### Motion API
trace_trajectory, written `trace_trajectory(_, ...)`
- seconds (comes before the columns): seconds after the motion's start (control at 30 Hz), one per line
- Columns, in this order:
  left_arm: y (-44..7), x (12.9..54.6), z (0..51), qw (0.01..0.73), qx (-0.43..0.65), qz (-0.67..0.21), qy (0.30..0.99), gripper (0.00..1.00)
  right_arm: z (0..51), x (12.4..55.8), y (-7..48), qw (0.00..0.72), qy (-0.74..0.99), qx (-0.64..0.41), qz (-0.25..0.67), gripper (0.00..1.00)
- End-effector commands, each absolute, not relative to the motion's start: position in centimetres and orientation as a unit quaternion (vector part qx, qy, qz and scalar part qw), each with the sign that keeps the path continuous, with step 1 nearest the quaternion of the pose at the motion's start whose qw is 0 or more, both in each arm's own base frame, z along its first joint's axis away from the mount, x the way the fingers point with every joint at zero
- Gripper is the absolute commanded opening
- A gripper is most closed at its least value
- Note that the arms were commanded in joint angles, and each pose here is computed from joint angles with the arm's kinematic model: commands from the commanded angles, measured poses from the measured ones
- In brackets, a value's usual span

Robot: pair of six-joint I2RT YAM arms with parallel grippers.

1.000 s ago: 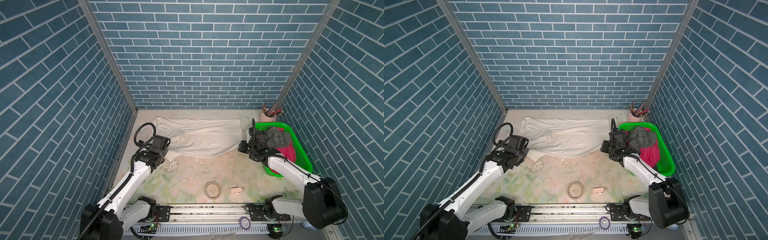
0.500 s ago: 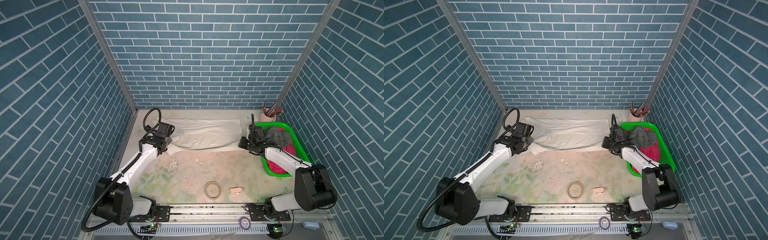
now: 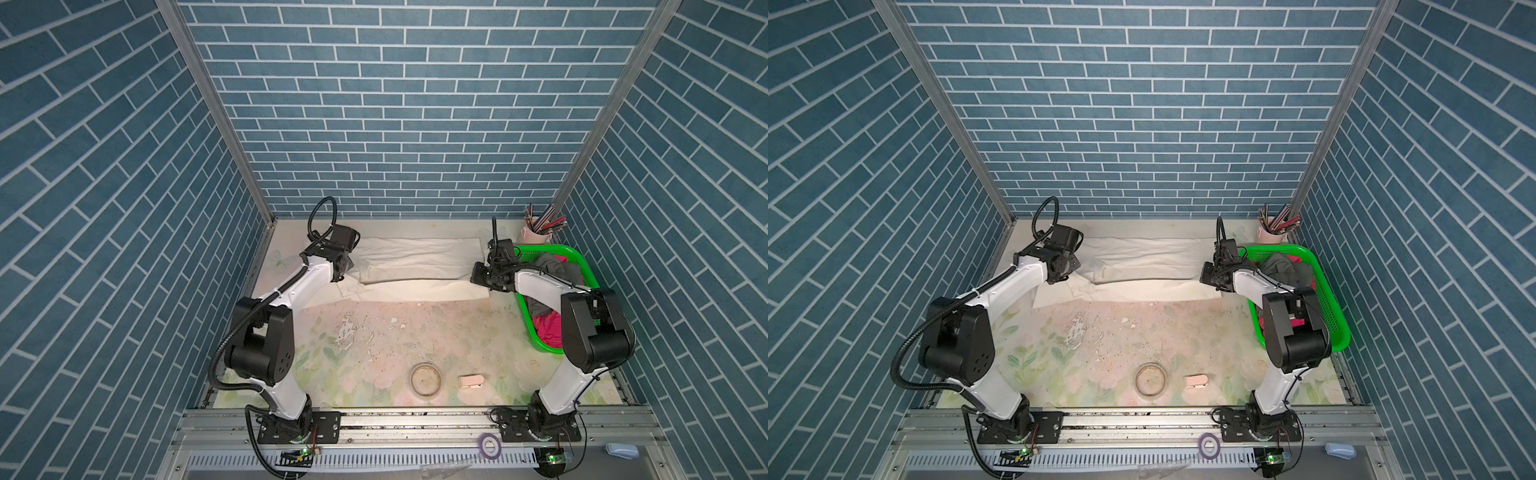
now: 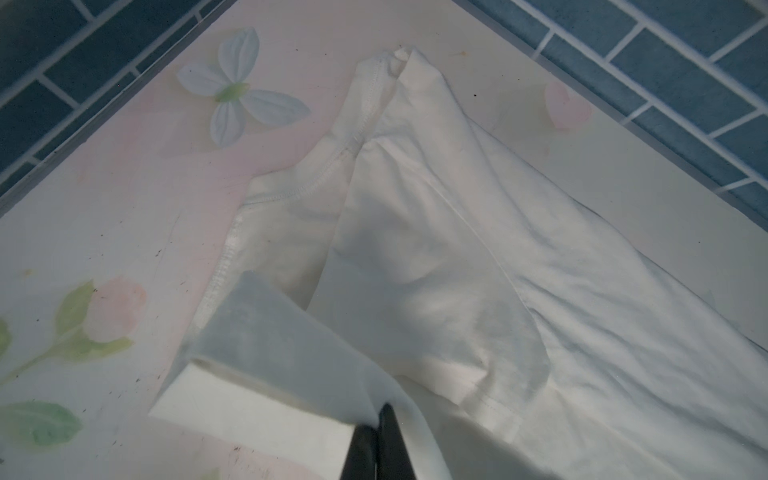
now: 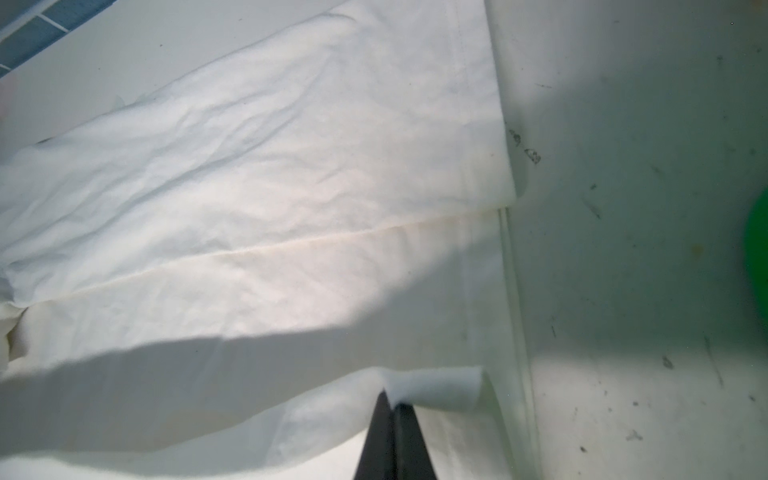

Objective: Fold and stack the t-shirts

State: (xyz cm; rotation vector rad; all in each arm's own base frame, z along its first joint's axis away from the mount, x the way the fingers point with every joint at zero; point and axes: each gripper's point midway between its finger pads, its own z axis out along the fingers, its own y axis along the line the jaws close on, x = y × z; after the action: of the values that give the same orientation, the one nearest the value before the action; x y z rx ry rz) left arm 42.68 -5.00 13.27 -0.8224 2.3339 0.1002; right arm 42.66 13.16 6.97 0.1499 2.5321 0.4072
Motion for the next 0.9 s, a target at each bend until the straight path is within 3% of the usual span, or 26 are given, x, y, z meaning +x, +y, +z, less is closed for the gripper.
trace_trajectory(0.0, -4.4, 43.9, 13.4, 0.329, -0.300, 0.070, 0.892, 0.00, 7.5, 44.0, 13.0, 0.291, 0.944, 0.042, 0.150, 0.00)
trace_trajectory(0.4, -4.5, 46.9, 10.6, 0.308, -0.289, 0.103, 0.901, 0.00, 4.9, 45.8, 12.6, 0.268, 0.954, 0.038, 0.127, 0.00)
trace_trajectory(0.87, -4.7, 49.5, 11.1, 0.321, -0.272, 0.105, 0.901, 0.00, 5.1, 46.2, 10.7, 0.273, 0.954, 0.049, 0.113, 0.03)
